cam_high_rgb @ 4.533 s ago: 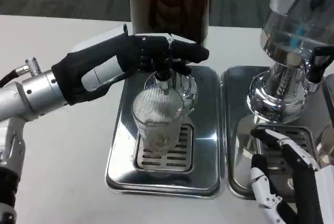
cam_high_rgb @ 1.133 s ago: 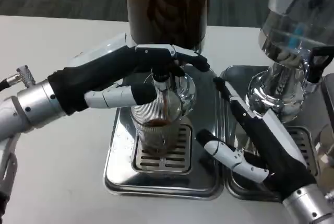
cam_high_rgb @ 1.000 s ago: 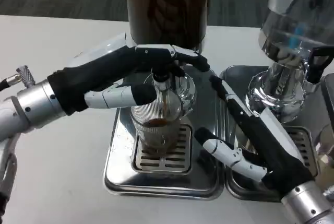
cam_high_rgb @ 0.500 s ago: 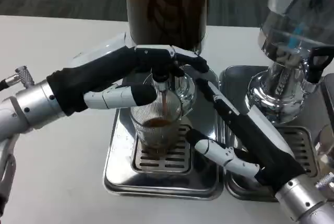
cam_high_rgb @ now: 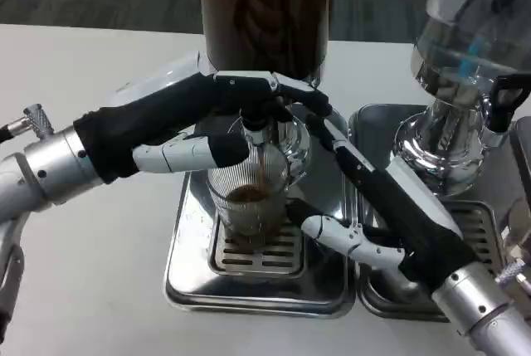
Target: Grasp the cup under the faucet to collect the drink, then remove the cup.
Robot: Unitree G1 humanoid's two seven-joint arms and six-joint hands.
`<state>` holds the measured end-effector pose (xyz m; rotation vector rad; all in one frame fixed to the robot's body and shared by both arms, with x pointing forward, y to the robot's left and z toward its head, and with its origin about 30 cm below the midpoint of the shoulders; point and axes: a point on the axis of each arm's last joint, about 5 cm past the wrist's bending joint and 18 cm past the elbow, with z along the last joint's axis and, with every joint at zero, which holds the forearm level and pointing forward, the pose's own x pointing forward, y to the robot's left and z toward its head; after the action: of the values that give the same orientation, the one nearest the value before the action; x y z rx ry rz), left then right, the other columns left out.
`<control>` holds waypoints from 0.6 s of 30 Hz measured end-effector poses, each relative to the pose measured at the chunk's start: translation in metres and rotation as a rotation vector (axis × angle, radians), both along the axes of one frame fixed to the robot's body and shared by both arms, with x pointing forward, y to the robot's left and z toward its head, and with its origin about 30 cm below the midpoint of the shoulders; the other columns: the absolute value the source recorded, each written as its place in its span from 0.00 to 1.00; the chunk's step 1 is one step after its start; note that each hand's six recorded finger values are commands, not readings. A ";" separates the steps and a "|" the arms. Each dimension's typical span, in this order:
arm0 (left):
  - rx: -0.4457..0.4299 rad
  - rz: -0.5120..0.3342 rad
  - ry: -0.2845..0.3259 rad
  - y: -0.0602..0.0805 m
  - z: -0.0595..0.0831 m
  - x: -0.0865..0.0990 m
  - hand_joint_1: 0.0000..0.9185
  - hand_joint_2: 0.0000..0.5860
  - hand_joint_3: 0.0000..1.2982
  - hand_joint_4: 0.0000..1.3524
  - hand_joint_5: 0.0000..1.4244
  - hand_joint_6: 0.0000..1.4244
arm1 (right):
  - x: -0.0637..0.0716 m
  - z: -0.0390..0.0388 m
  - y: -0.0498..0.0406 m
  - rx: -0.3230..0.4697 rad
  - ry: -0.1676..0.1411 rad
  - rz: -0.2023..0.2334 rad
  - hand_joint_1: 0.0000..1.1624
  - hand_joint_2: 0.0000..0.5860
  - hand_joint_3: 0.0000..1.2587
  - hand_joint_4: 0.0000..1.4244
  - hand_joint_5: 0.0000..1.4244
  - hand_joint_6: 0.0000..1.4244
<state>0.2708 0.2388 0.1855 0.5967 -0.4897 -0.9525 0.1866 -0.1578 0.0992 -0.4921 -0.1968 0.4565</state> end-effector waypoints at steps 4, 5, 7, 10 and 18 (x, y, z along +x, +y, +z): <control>0.001 0.001 0.000 0.000 0.000 0.000 0.00 0.12 0.25 0.16 0.11 0.20 | 0.002 -0.0006 0.0002 -0.003 0.009 0.000 0.32 0.32 0.00 0.00 0.00 0.00; 0.001 0.001 0.000 0.000 0.000 0.000 0.00 0.13 0.25 0.16 0.11 0.20 | 0.002 -0.0006 0.0004 -0.003 0.010 0.000 0.32 0.32 0.00 0.00 0.00 0.00; 0.002 0.001 -0.001 0.001 0.000 0.000 0.00 0.13 0.26 0.16 0.11 0.20 | 0.003 -0.0006 0.0007 -0.003 0.010 0.001 0.32 0.32 0.00 0.00 0.00 0.00; 0.002 0.002 -0.001 0.001 0.000 0.000 0.00 0.13 0.26 0.16 0.11 0.20 | 0.005 -0.0015 0.0008 -0.006 0.019 0.006 0.32 0.32 0.00 0.00 0.00 0.00; -0.013 0.026 -0.004 0.004 0.000 -0.002 0.00 0.13 0.26 0.16 0.11 0.20 | 0.006 -0.0024 0.0015 -0.006 0.031 0.008 0.32 0.32 0.00 0.00 0.00 0.00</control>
<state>0.2693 0.2423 0.1851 0.5914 -0.4901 -0.9231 0.1922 -0.1563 0.0967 -0.4905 -0.1679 0.4725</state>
